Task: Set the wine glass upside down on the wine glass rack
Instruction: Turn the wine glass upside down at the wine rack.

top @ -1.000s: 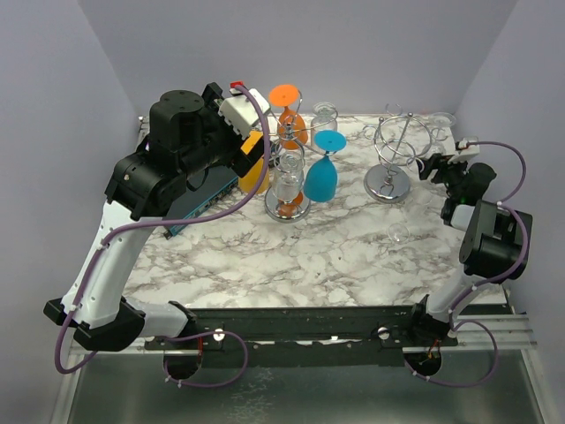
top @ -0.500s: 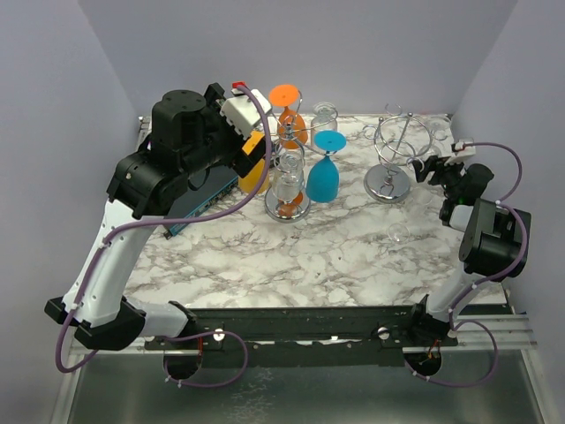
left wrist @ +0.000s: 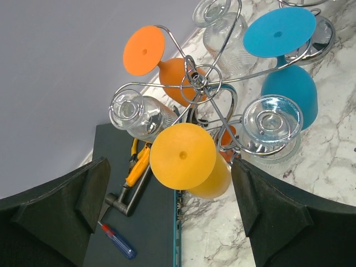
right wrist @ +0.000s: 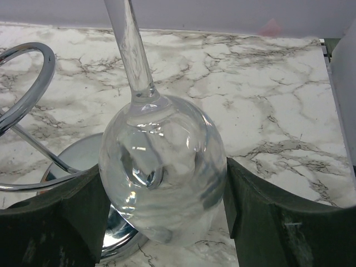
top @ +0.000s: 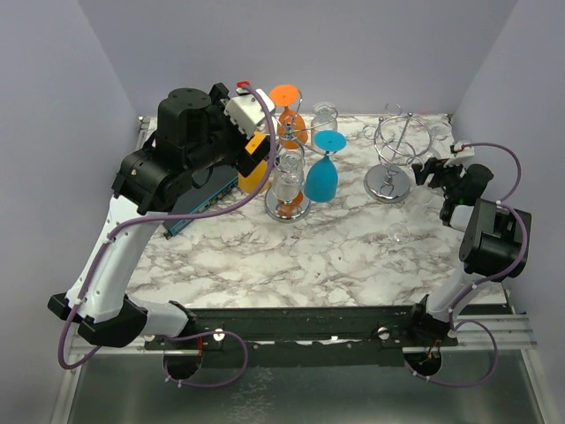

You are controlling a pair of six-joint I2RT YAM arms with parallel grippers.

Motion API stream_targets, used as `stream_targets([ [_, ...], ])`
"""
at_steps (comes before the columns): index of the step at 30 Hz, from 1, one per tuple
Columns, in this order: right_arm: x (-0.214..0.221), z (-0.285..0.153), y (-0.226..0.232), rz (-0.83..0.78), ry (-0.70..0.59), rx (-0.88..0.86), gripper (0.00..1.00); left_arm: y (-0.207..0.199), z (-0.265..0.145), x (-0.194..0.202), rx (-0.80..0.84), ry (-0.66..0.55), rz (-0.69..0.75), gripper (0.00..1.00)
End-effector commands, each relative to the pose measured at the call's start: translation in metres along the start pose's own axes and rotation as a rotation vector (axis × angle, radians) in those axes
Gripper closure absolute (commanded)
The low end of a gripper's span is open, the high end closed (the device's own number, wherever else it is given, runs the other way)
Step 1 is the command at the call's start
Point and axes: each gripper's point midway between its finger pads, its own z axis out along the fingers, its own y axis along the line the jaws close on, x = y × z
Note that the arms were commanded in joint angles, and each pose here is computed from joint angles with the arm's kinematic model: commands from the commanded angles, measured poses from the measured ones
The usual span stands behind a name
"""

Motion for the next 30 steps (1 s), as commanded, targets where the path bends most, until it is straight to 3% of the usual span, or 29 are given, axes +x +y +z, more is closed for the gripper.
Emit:
stream_targets([
  [1, -0.003, 0.001, -0.001, -0.023, 0.005, 0.005, 0.35, -0.001, -0.005, -0.010, 0.014, -0.031, -0.009, 0.01],
  [4, -0.003, 0.002, -0.002, -0.022, 0.009, 0.006, 0.31, 0.000, -0.006, -0.010, 0.012, -0.033, -0.007, 0.01],
  [5, -0.004, 0.002, -0.002, -0.022, 0.010, 0.004, 0.24, 0.000, -0.007, -0.010, 0.011, -0.033, -0.007, 0.01],
  [6, -0.002, 0.002, -0.002, -0.018, 0.018, 0.001, 0.09, 0.000, -0.007, -0.010, 0.012, -0.034, -0.007, 0.01],
  [7, -0.002, 0.003, -0.001, -0.015, 0.023, 0.001, 0.00, 0.000, -0.007, -0.010, 0.011, -0.034, -0.007, 0.01],
  [22, -0.018, -0.010, -0.003, 0.015, 0.020, 0.062, 0.00, 0.000, -0.011, -0.012, 0.009, -0.041, -0.008, 0.01],
  [30, -0.017, -0.042, -0.006, 0.159, 0.084, 0.211, 0.00, 0.000, -0.016, -0.004, 0.001, -0.026, 0.009, 0.01],
])
